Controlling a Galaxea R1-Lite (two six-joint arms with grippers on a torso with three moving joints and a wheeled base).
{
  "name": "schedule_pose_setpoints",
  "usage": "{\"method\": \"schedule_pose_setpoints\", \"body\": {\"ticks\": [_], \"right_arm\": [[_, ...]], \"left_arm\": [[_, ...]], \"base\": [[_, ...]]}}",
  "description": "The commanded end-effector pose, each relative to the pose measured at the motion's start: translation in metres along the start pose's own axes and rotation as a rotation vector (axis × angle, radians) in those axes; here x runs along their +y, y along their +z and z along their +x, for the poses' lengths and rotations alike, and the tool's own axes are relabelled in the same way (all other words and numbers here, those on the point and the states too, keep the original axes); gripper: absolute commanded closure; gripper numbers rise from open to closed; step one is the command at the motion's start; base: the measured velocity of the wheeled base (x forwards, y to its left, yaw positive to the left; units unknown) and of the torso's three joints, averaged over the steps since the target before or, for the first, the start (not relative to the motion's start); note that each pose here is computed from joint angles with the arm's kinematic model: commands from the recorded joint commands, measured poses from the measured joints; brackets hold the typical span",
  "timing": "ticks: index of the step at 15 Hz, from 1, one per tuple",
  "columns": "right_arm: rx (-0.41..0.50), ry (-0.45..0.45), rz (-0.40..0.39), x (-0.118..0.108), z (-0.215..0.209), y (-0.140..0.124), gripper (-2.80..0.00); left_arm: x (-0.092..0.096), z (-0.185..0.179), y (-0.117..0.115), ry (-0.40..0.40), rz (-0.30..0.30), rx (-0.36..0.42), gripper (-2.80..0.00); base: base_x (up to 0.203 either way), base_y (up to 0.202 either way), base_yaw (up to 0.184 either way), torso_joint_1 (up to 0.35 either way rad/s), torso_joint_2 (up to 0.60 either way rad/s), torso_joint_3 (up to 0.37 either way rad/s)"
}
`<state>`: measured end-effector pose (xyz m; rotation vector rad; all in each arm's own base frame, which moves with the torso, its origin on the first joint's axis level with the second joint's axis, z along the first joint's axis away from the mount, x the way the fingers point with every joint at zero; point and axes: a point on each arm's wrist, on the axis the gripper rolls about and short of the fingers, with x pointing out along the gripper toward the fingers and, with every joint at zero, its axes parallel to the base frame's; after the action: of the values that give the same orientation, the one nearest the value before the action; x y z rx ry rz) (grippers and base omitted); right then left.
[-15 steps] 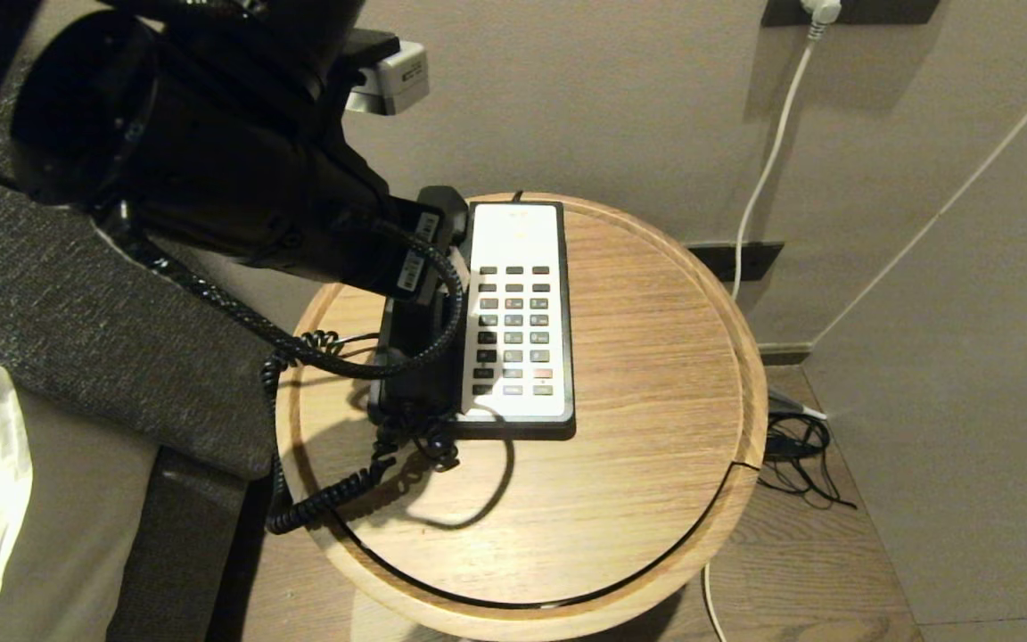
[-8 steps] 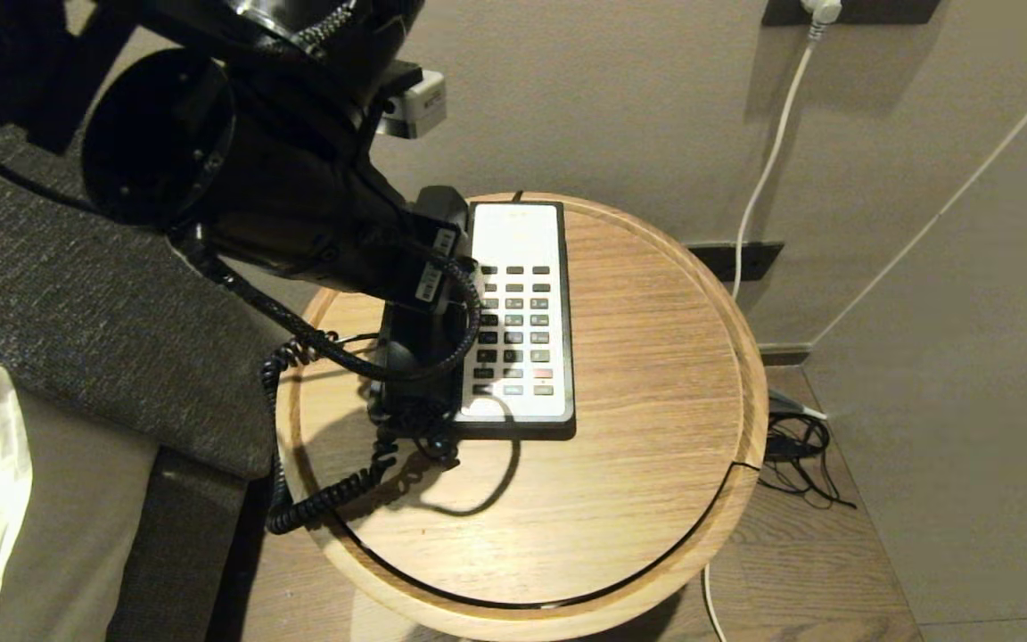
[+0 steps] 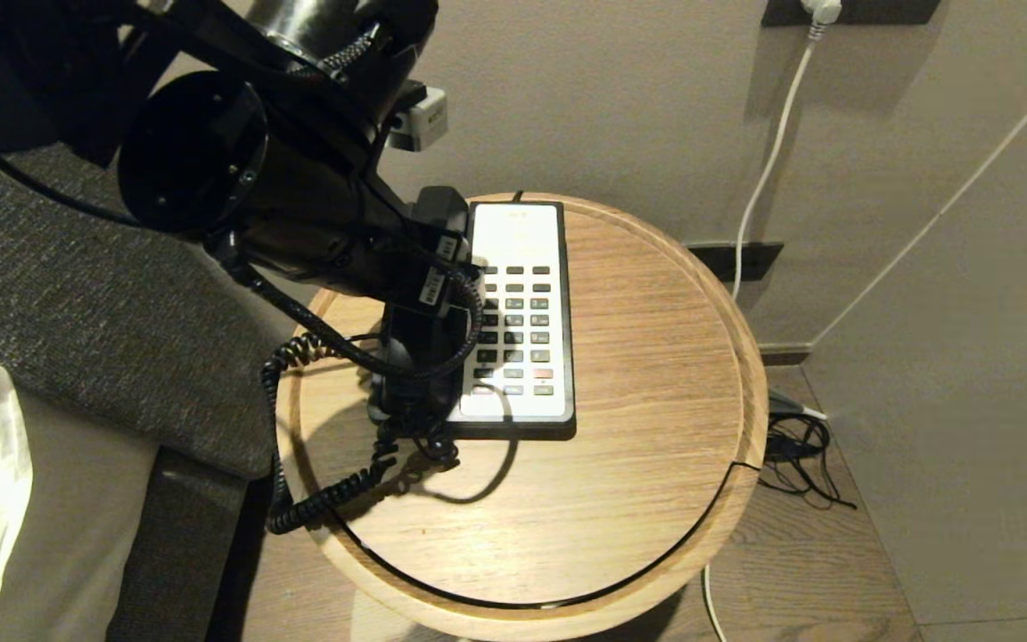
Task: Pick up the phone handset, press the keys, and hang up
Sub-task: Pick up the desk phone handset
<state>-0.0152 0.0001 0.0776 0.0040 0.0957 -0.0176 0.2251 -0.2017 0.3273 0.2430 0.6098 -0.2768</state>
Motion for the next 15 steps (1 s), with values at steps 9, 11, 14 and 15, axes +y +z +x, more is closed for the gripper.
{"method": "schedule_pose_setpoints", "body": {"ticks": [9, 11, 14, 15], "right_arm": [[-0.002, 0.001, -0.001, 0.0, 0.0, 0.0002, 0.0], [-0.001, 0.002, -0.001, 0.0, 0.0, 0.0, 0.0], [-0.001, 0.001, -0.002, 0.0, 0.0, 0.0, 0.0], [-0.001, 0.001, -0.001, 0.0, 0.0, 0.0, 0.0]], "left_arm": [[0.0079, 0.0032, 0.0005, 0.006, -0.041, 0.011, -2.8], [0.0067, 0.0043, 0.0003, -0.004, -0.046, 0.015, -2.8], [0.0063, 0.0043, 0.0001, -0.021, -0.068, 0.02, -2.8], [0.0061, 0.0049, 0.0, -0.021, -0.068, 0.021, -2.8]], "base": [[0.0, 0.0, 0.0, 0.0, 0.0, 0.0], [0.0, 0.0, 0.0, 0.0, 0.0, 0.0], [0.0, 0.0, 0.0, 0.0, 0.0, 0.0], [0.0, 0.0, 0.0, 0.0, 0.0, 0.0]]}}
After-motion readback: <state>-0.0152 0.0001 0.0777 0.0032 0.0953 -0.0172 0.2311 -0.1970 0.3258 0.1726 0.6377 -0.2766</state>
